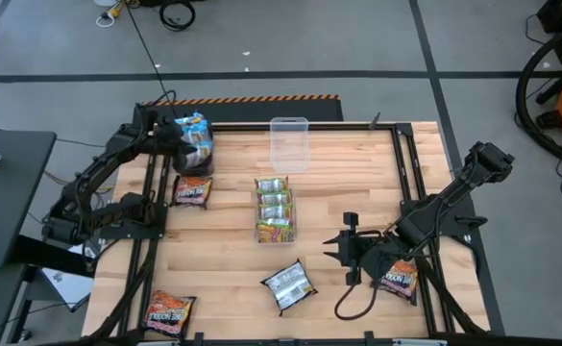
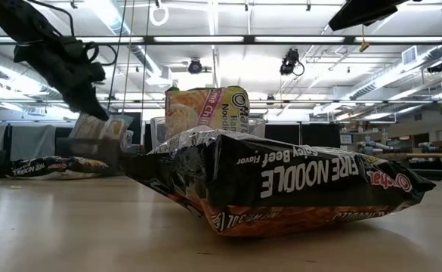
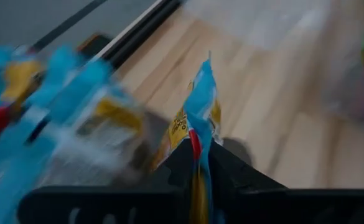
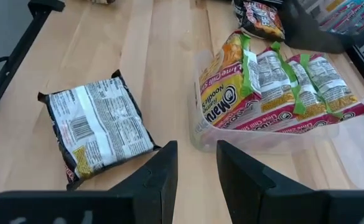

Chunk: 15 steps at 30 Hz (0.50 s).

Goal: Sort Maruchan noodles
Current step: Put the blue noodle pack into the black bin

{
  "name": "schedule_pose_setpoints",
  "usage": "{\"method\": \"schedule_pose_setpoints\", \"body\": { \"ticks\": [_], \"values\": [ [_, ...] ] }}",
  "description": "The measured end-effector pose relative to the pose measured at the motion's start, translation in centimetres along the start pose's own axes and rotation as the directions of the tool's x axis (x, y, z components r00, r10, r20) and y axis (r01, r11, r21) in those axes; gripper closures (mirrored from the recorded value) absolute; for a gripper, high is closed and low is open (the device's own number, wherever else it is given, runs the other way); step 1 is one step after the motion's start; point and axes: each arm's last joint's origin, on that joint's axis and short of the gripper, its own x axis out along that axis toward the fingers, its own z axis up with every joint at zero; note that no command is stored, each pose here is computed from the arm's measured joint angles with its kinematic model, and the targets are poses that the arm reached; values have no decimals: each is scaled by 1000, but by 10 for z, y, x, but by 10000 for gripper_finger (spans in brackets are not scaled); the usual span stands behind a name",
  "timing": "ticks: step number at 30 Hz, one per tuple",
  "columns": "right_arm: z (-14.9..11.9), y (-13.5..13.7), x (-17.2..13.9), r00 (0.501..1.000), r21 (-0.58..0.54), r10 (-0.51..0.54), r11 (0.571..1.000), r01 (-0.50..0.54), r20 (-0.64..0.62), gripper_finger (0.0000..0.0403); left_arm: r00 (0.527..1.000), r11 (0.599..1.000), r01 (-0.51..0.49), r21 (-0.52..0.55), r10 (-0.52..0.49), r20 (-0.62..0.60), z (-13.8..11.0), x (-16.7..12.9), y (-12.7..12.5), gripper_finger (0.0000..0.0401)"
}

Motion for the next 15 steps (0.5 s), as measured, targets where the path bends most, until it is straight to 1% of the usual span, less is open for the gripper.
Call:
{"method": "schedule_pose_setpoints", "body": {
  "ticks": [3, 5, 8, 10, 13, 15],
  "values": [
    [0, 1, -1, 1000, 1, 3, 1000, -3, 2, 285, 998, 998, -54, -18, 53, -38, 0, 1, 0, 342],
    [0, 2, -1, 1000, -1, 6, 1000, -6, 3, 285, 998, 998, -59, -16, 59, -34, 1, 0, -2, 329],
    [0, 2, -1, 1000, -1, 6, 1000, -6, 3, 285, 998, 998, -55, 15, 55, -16, 4, -2, -8, 309],
    [0, 1, -1, 1000, -1, 5, 1000, -5, 3, 285, 997, 996, -78, 41, 79, -15, 6, -5, -12, 297],
    [0, 1, -1, 1000, -5, 1, 1000, -1, 4, 285, 994, 991, -109, 79, 111, -16, 9, -8, -21, 289],
    [0, 1, -1, 1000, -22, 0, 1000, 0, 5, 285, 993, 989, -114, 92, 114, 0, 14, -14, -30, 288]
  ]
}}
